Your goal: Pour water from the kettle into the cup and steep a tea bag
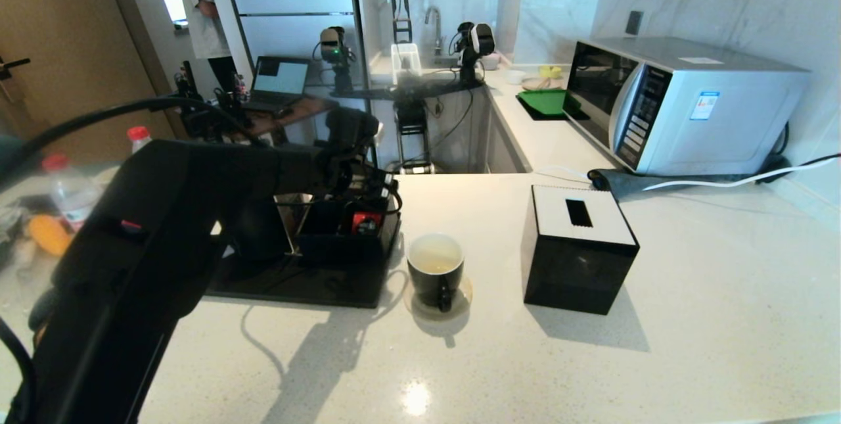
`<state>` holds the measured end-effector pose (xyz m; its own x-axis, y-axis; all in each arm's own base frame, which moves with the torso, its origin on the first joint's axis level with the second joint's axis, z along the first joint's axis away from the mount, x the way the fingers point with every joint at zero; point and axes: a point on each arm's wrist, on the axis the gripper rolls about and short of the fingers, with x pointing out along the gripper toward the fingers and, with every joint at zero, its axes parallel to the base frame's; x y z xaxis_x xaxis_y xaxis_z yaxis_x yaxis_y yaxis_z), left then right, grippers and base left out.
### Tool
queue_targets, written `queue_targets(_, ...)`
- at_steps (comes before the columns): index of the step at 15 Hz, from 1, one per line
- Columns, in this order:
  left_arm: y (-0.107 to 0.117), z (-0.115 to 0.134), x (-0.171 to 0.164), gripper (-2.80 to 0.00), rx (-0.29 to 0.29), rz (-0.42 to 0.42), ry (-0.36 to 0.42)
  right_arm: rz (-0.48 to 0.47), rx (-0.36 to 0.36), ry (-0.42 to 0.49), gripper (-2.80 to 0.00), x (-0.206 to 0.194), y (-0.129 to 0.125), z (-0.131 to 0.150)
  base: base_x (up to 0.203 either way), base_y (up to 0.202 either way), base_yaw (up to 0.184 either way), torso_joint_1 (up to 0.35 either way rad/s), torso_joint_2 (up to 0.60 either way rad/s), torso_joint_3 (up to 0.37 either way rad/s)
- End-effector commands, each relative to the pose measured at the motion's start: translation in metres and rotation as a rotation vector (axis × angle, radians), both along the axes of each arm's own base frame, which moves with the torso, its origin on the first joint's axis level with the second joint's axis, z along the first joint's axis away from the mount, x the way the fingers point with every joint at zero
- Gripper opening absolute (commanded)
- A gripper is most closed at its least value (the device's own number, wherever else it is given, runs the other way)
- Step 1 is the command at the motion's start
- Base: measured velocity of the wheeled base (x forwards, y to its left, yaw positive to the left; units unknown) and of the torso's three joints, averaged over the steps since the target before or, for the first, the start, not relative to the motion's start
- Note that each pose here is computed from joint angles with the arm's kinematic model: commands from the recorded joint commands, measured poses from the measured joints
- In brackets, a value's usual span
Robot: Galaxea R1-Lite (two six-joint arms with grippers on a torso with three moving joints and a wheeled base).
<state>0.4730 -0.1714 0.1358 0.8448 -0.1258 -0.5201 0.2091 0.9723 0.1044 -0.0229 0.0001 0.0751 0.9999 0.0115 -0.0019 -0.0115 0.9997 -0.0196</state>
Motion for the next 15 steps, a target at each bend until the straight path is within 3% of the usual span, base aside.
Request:
queue_targets(1,-0.0003,-0.0007,0.0004,-2.80,-0.001,0.000,-0.004,0.001,0.000,0.001,-2.80,0.0001,0.0000,0.0000,0.000,0.000,0.000,0.000,0.00,0.000)
queue_targets(15,-0.0014,-0.0025,-0.0004,-2.80,0.004,-0.004,0.002,0.001,0.000,0.001,-2.80,0.0001,0.0000,0.0000,0.000,0.000,0.000,0.000,0.00,0.000)
